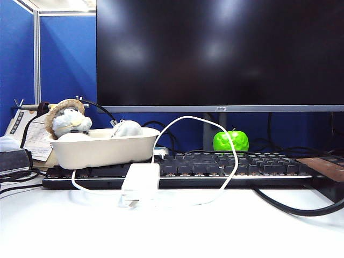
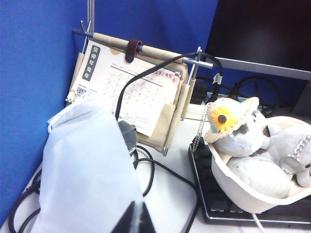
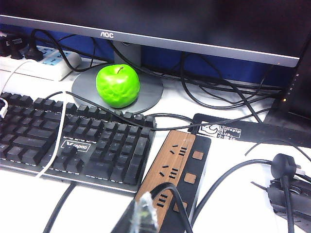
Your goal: Identity fluffy octopus among items on the table, put them into the paper lunch box.
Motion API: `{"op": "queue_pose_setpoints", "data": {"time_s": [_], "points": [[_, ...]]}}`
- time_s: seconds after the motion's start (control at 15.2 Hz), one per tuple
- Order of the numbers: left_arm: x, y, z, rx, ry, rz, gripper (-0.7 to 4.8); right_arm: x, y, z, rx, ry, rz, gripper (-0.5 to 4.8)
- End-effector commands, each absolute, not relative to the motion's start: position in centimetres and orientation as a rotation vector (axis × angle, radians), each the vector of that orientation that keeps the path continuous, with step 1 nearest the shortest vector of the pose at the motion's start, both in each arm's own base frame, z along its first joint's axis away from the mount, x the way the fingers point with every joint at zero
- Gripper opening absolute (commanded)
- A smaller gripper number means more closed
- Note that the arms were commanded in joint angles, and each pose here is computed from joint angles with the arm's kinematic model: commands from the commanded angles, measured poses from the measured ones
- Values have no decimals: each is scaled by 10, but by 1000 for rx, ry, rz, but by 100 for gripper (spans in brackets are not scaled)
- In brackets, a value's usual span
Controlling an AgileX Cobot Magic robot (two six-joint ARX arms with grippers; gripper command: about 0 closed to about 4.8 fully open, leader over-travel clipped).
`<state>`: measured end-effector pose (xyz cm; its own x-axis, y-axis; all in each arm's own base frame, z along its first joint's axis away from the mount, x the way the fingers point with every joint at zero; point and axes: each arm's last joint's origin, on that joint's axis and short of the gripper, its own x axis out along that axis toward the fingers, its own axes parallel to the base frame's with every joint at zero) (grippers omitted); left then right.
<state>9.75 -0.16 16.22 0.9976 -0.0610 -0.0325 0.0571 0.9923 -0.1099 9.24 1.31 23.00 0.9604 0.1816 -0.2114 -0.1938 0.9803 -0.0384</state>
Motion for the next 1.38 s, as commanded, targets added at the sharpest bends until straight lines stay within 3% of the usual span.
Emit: {"op": "queue_pose_setpoints", "data": {"time_s": [0.07,0.39,0.79,1.38], "points": [[97,1,158,-101,71,22,-2,92,13,233,-58,191,188,-6],[97,1,155,-103,101,39,-2,92,13,233,-58,191,188,-6],[96,1,182,-50,-177,22,-3,92,13,233,-58,191,188,-6],[97,1,178,-62,-132,22,-2,92,13,233,-58,191,188,-6]]}}
